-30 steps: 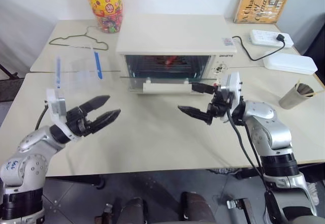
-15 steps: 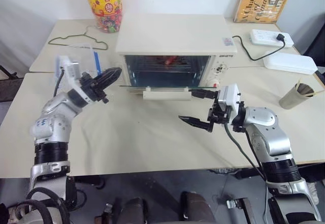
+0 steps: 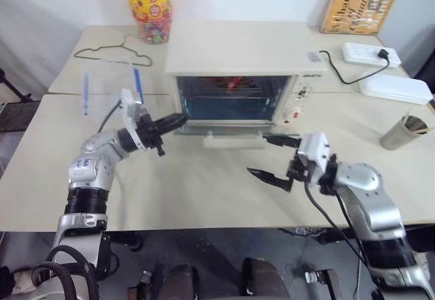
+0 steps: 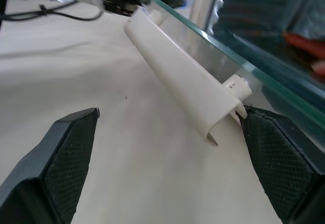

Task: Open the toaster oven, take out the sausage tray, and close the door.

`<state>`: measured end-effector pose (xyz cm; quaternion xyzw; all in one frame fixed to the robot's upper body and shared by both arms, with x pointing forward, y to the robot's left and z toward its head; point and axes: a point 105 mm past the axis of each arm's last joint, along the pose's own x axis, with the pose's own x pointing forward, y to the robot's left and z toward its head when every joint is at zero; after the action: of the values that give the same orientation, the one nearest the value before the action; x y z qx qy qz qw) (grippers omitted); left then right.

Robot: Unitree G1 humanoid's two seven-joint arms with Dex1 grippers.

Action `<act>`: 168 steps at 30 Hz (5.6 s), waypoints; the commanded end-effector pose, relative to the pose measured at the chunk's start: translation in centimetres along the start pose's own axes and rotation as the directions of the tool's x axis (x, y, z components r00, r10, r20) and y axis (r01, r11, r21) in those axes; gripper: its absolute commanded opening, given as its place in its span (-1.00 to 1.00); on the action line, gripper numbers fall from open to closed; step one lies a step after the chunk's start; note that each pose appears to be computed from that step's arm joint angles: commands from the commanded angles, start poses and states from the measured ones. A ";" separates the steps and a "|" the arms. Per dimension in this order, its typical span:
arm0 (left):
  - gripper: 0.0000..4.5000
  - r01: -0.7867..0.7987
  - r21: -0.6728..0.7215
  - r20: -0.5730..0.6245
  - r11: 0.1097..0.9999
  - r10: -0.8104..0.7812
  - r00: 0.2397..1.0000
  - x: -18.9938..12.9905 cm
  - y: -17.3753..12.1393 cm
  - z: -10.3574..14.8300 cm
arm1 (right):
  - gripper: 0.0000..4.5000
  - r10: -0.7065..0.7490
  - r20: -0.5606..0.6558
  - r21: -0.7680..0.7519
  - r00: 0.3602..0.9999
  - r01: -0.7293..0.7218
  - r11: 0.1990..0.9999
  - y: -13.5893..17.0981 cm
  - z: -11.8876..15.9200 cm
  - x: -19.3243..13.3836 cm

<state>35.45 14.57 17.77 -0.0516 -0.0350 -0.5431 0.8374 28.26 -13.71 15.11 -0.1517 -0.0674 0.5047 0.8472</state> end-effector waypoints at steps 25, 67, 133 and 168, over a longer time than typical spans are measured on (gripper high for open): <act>-0.76 -0.081 0.139 0.069 0.987 0.072 0.995 -2.1 -2.7 -1.6 | 1.00 -0.233 -0.024 -0.370 0.972 0.208 0.906 -5.0 5.4 6.7; 0.93 -0.118 0.132 0.218 0.984 0.087 0.972 -2.1 -1.5 5.2 | -0.97 -0.403 0.030 -0.846 0.915 0.238 0.478 -10.2 6.6 16.1; 0.93 -0.175 -0.540 -0.059 0.823 0.171 0.984 -2.5 -1.6 3.4 | -0.97 -0.214 -0.065 -0.916 0.975 0.027 0.399 0.4 4.8 5.5; -1.00 -0.017 -0.902 0.034 0.431 0.111 0.993 -2.7 -3.9 0.7 | -0.35 -0.092 -0.022 -0.850 0.996 0.030 0.526 0.1 6.6 5.4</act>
<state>31.16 15.01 17.35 -0.5016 0.2432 -0.4303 0.7100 29.57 -7.09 19.26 -0.5609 -0.2587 0.3891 0.6834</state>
